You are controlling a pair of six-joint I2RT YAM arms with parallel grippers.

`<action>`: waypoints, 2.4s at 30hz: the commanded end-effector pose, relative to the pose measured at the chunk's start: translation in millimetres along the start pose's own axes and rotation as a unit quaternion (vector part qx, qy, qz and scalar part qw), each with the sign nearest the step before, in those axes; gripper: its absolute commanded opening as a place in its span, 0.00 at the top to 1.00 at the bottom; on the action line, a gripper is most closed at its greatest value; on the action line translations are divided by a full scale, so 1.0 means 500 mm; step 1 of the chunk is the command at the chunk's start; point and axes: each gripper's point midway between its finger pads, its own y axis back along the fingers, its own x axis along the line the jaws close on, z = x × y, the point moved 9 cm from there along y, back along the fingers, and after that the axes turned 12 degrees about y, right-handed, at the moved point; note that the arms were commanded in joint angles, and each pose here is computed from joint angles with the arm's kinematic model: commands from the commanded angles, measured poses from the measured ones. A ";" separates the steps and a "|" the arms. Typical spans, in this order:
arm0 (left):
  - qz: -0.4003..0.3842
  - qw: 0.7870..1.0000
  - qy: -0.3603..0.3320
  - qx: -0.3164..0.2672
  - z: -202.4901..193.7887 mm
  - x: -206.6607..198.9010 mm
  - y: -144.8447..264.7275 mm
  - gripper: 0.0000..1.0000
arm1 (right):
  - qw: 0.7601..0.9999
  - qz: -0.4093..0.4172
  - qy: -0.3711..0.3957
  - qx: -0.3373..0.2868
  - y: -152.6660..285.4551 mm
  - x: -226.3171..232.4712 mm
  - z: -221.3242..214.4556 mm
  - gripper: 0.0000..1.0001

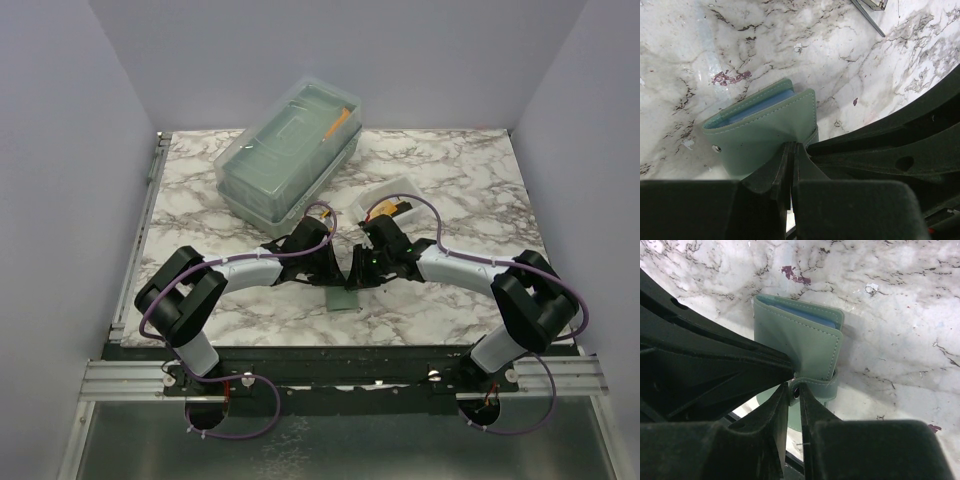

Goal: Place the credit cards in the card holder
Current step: Close the card holder at the center of the board.

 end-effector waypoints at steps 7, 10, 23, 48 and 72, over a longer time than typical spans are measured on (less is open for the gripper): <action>0.043 0.999 -0.003 0.016 -0.021 0.041 -0.004 0.99 | 1.000 0.008 -0.005 0.006 -0.008 0.002 -0.010 0.76; 0.042 0.999 -0.002 0.016 -0.022 0.040 -0.004 0.99 | 1.000 0.007 -0.007 -0.002 -0.005 0.002 -0.010 0.79; 0.042 0.999 0.000 0.017 -0.024 0.041 -0.002 0.99 | 0.999 -0.001 -0.025 -0.027 -0.003 0.001 -0.007 1.00; 0.061 0.998 0.002 -0.028 -0.010 0.037 0.058 0.85 | 0.994 -0.068 -0.082 -0.025 -0.024 -0.035 -0.041 1.00; 0.058 0.998 0.015 -0.008 -0.018 0.061 0.016 0.98 | 0.984 -0.167 -0.066 -0.009 -0.065 -0.018 -0.124 1.00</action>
